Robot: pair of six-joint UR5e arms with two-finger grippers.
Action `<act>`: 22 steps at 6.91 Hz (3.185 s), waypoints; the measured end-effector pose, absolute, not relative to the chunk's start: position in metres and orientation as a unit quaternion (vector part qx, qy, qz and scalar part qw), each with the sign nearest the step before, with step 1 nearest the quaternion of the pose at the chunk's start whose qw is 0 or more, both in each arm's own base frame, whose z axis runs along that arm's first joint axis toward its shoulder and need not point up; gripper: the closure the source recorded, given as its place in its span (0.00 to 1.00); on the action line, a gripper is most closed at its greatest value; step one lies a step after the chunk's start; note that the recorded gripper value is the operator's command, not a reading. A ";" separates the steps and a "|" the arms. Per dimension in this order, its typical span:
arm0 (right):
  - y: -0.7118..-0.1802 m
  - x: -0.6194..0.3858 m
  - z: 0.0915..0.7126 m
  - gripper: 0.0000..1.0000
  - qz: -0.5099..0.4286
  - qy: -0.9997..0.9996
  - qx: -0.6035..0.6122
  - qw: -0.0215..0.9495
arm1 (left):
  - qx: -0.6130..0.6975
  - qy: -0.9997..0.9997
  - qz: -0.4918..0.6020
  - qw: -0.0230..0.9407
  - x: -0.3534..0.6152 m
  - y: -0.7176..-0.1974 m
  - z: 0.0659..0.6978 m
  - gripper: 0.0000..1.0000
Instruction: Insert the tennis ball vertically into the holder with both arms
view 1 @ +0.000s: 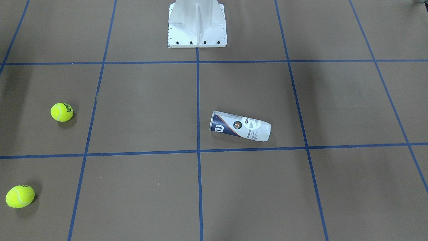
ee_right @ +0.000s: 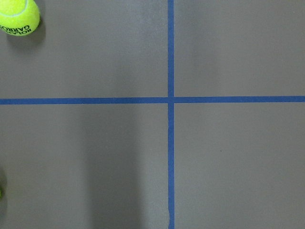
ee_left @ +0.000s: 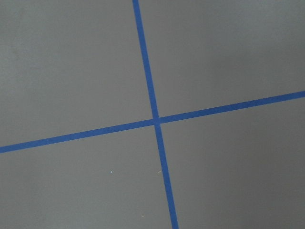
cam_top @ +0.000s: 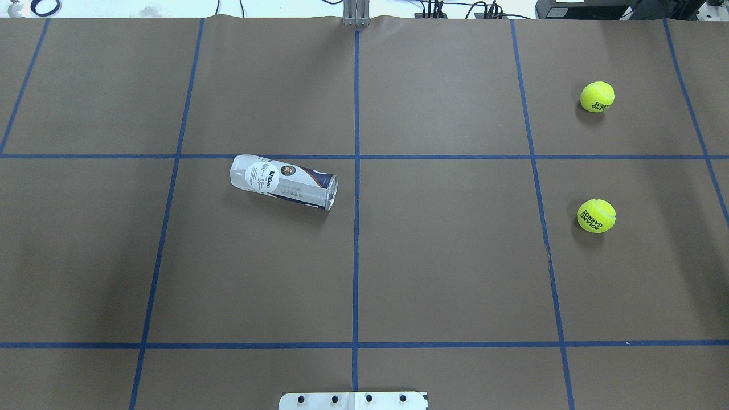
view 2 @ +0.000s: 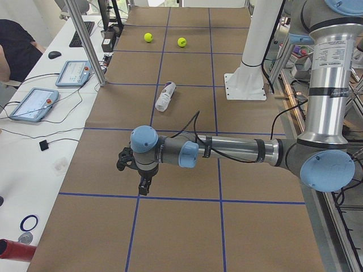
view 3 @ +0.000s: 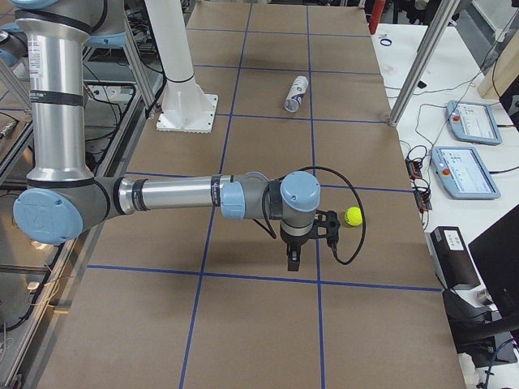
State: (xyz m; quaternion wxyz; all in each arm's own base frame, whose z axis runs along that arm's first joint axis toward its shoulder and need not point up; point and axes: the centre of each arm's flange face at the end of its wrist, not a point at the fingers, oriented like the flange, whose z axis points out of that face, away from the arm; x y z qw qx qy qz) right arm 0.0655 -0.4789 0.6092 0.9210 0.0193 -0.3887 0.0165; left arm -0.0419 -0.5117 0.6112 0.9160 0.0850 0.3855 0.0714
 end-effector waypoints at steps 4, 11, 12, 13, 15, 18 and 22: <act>-0.481 0.064 0.606 0.01 0.014 -0.393 0.022 0.919 | 0.213 0.402 0.136 0.880 0.000 -0.556 0.487 0.00; -0.485 0.063 0.600 0.01 0.012 -0.399 0.028 0.916 | 0.365 0.408 0.434 0.716 0.277 -0.569 0.228 0.00; -0.486 0.063 0.600 0.01 0.012 -0.399 0.029 0.916 | 0.381 0.399 0.470 0.689 0.305 -0.559 0.211 0.00; -0.486 0.063 0.599 0.01 0.011 -0.399 0.029 0.916 | 0.410 0.368 0.506 0.663 0.328 -0.552 0.194 0.00; -0.486 0.062 0.600 0.01 0.012 -0.399 0.028 0.917 | 0.457 0.263 0.575 0.625 0.376 -0.539 0.169 0.00; -0.489 0.062 0.599 0.01 0.011 -0.399 0.028 0.917 | 0.435 0.152 0.639 0.615 0.451 -0.501 0.129 0.00; -0.493 0.061 0.599 0.01 0.011 -0.398 0.028 0.917 | 0.399 0.141 0.668 0.612 0.515 -0.459 0.143 0.01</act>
